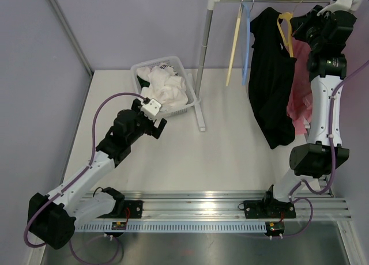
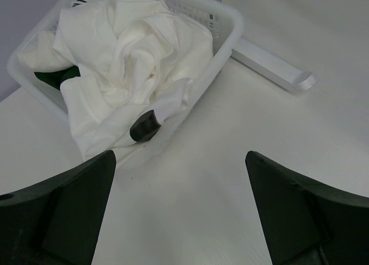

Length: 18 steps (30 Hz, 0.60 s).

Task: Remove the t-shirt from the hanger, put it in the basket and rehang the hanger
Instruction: Grab a hanger with a tshirt on it with the right arm

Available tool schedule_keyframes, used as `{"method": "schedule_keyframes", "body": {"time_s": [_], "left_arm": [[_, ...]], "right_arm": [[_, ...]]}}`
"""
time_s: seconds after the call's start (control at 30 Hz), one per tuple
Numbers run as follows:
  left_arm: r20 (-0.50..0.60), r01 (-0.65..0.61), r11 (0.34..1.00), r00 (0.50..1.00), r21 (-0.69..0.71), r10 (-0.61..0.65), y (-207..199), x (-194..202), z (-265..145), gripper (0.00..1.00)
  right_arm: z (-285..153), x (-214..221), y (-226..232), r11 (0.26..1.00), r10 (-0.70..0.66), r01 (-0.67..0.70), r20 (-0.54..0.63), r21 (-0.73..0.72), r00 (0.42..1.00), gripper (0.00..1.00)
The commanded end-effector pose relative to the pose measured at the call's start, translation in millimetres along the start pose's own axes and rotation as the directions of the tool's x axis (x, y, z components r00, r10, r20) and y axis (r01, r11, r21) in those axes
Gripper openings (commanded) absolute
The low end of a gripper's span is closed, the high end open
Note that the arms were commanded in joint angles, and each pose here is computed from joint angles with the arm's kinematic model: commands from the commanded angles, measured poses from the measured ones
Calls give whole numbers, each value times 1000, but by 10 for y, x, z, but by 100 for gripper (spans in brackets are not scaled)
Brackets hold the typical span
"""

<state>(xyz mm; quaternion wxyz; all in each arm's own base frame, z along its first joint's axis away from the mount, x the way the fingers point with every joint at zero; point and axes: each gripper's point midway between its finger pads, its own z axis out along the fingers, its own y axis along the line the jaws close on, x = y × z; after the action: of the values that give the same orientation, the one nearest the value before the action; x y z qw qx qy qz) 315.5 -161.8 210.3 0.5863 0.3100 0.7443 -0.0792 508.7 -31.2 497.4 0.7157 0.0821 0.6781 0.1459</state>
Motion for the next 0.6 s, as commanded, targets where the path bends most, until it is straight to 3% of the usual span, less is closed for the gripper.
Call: {"method": "schedule_keyframes", "body": {"time_s": [0.0,0.33,0.57], "left_arm": [[75,-19,1000,997,2,18,1,-186,-38,99],[79,-17,1000,997,-1,17,-2,-201,-34,99],[81,-19,1000,996,-9,20,15,-199,-45,99]], "right_arm": [[-288,-554,335,997,-21,34,168,-74,986,0],[-645,-628,357,999,-40,45,193,-26,980,0],[-634,-612,301,999,-40,40,198,1,979,0]]}}
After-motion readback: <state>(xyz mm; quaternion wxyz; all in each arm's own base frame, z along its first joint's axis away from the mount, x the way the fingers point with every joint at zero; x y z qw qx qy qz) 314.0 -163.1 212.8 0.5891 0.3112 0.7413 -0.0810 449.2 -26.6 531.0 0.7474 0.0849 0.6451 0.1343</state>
